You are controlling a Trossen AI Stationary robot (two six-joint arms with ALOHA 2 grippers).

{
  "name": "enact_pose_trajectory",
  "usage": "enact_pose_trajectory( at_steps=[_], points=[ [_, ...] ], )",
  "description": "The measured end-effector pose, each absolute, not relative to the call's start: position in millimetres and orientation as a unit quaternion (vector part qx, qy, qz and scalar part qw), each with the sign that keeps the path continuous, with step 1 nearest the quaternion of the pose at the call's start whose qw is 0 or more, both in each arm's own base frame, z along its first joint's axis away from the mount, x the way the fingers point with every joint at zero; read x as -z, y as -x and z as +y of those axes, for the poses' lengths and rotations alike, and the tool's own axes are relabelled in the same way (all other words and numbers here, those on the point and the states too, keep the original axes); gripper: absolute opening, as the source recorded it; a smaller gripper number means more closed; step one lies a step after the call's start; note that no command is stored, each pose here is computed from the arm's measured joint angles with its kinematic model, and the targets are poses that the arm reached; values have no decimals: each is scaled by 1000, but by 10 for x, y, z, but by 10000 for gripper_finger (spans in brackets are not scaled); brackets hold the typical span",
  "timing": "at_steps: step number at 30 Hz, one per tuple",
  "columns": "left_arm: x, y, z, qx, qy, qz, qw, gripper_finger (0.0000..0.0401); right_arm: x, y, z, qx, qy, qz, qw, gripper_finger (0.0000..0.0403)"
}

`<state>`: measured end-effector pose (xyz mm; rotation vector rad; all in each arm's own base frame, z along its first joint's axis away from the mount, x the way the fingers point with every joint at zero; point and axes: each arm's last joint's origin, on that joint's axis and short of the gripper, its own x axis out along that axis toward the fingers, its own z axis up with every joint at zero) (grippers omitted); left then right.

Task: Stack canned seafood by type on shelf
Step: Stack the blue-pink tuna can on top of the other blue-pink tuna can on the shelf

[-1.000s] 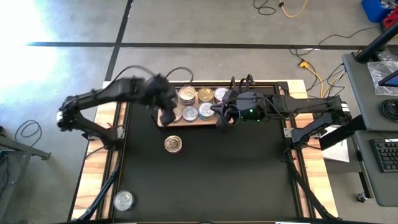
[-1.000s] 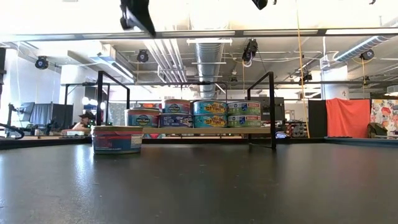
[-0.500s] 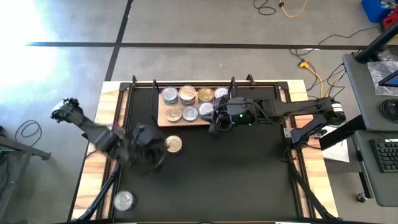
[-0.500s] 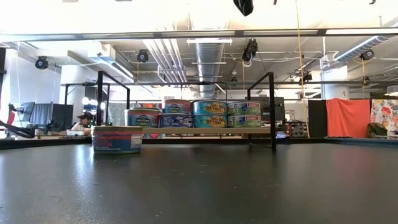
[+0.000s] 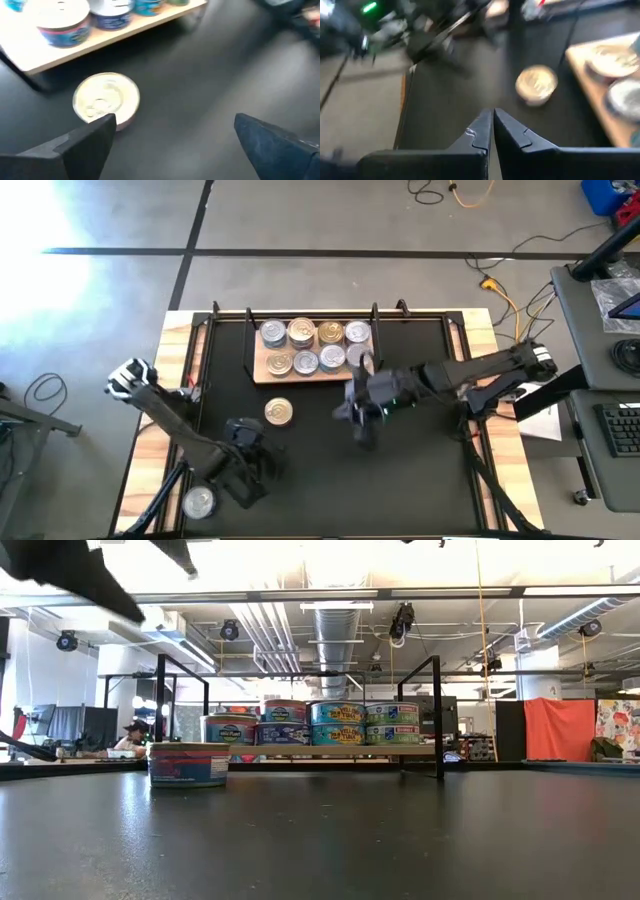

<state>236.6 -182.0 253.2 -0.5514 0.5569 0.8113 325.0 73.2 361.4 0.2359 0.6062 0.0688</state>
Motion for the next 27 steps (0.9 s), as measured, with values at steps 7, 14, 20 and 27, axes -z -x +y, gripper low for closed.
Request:
enact_pose_trajectory(
  at_steps=[7, 14, 20, 27],
  points=[
    [-2203, -2553, -1707, -448, 246, 302, 805, 397, -3516, -2958, 1435, -72, -113, 340, 931, 13],
    [-1878, -2595, -1421, -509, 279, 274, 767, 399, -3514, -2759, 1770, -56, -82, 322, 942, 13],
    [-1671, -2620, -1259, -516, 293, 286, 752, 399, -3482, -2759, 1750, -20, -133, 330, 935, 13],
    [-1653, -2653, -1169, -510, 262, 330, 750, 400, -3460, -2782, 1697, -5, -141, 338, 931, 13]
  ],
)
